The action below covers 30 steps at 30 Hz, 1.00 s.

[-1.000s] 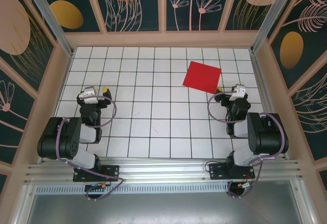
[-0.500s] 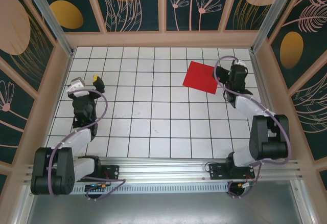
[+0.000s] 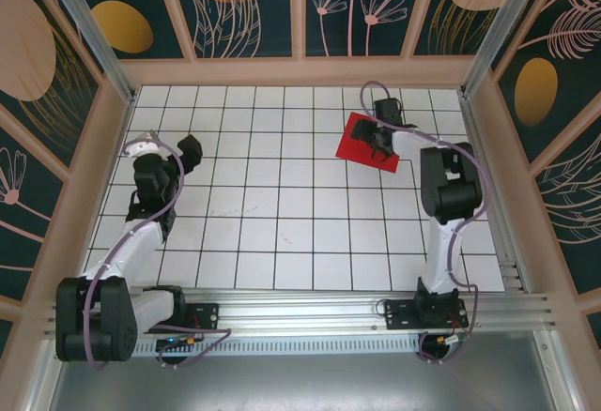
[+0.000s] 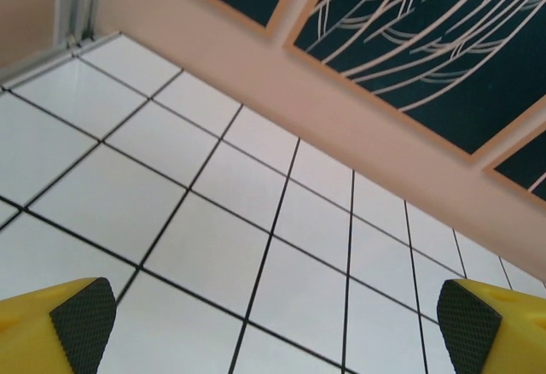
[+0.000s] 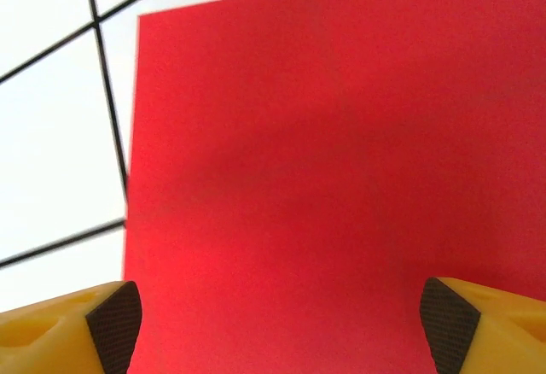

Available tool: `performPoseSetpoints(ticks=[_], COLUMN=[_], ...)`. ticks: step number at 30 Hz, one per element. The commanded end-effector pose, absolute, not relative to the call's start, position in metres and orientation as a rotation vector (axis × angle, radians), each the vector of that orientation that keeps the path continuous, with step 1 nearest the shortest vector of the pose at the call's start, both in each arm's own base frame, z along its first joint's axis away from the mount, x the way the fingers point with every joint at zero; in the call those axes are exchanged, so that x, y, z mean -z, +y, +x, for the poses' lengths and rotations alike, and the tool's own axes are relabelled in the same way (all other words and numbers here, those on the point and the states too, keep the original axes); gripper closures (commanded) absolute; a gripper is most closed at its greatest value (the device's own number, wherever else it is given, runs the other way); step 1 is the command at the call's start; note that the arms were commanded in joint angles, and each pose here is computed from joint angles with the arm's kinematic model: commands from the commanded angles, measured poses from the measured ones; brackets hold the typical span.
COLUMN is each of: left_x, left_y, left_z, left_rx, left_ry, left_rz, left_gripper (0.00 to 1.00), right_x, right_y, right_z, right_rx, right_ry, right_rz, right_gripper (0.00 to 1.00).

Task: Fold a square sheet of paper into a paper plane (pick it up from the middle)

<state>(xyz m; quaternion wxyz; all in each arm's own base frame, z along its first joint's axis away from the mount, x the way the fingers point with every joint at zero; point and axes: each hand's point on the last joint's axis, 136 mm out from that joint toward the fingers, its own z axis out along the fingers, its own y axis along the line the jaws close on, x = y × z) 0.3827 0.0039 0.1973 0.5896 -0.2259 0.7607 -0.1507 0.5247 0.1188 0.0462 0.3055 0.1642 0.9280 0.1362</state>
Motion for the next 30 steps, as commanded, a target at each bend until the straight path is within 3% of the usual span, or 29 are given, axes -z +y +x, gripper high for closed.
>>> performPoseSetpoints(ticks=[1,10,18,24,30], left_x=[-0.195,-0.187,-0.177,-0.176,-0.173], left_y=[-0.005,-0.016,-0.021,-0.024,-0.023], left_z=[0.389,0.392,0.394,0.397,0.397], left_rx=[0.416,0.458,0.479,0.497,0.498], left_ry=[1.826,1.89,1.947,1.959,1.959], left_rz=[-0.52,-0.485,-0.48,-0.474,-0.501], left_gripper=[0.01,0.02,0.01,0.01,0.01], right_x=[-0.04,-0.001,0.02,-0.014,-0.059], right_y=[0.133,0.175,0.24,0.271,0.25], right_z=[0.535,0.531,0.423,0.367,0.387], right_rx=[-0.332,-0.369,-0.388,-0.434,-0.24], right_ry=[2.495,2.635,2.839,2.842,2.776], right_rz=[0.451,0.316,-0.105,-0.191,-0.175], right_gripper=[0.13,0.13,0.16,0.16,0.11])
